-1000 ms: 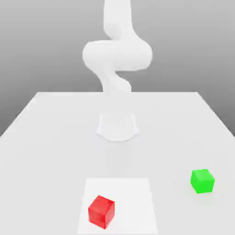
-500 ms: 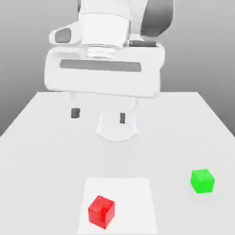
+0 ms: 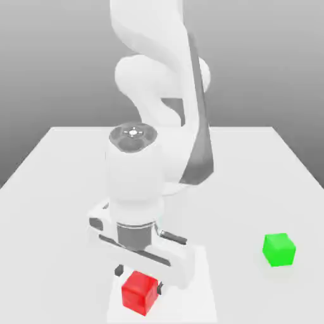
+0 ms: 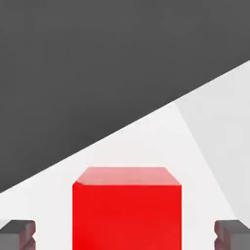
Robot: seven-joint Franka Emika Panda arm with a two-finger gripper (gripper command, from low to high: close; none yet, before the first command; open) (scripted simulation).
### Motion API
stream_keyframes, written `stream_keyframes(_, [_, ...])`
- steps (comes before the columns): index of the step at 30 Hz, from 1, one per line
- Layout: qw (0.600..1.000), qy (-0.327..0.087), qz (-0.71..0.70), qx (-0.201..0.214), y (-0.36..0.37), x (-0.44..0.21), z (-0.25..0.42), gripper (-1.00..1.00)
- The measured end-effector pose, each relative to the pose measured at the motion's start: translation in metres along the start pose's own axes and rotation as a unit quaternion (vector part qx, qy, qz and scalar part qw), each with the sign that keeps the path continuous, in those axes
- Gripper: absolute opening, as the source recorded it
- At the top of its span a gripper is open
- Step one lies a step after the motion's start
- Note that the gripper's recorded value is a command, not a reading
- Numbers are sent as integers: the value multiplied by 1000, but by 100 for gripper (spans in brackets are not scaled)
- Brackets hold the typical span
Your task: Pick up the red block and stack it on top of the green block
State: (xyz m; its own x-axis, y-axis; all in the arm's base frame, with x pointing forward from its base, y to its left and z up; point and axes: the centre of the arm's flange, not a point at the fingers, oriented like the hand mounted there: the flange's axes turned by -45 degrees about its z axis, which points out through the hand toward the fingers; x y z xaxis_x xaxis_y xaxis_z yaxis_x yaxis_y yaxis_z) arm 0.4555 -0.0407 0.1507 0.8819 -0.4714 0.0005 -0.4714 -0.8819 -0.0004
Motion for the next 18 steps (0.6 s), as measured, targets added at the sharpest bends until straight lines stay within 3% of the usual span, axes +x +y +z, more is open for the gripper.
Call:
stream_keyframes(6, [1000, 0, 0, 0, 0, 0, 2, -100])
stream_keyframes(11, [1000, 0, -2, 0, -1, -1, -50, -100])
stream_keyframes(15, [989, -1, -150, 5, -67, -46, -69, -100])
stream_keyframes(18, [957, -1, -292, 6, -125, -101, -78, -100])
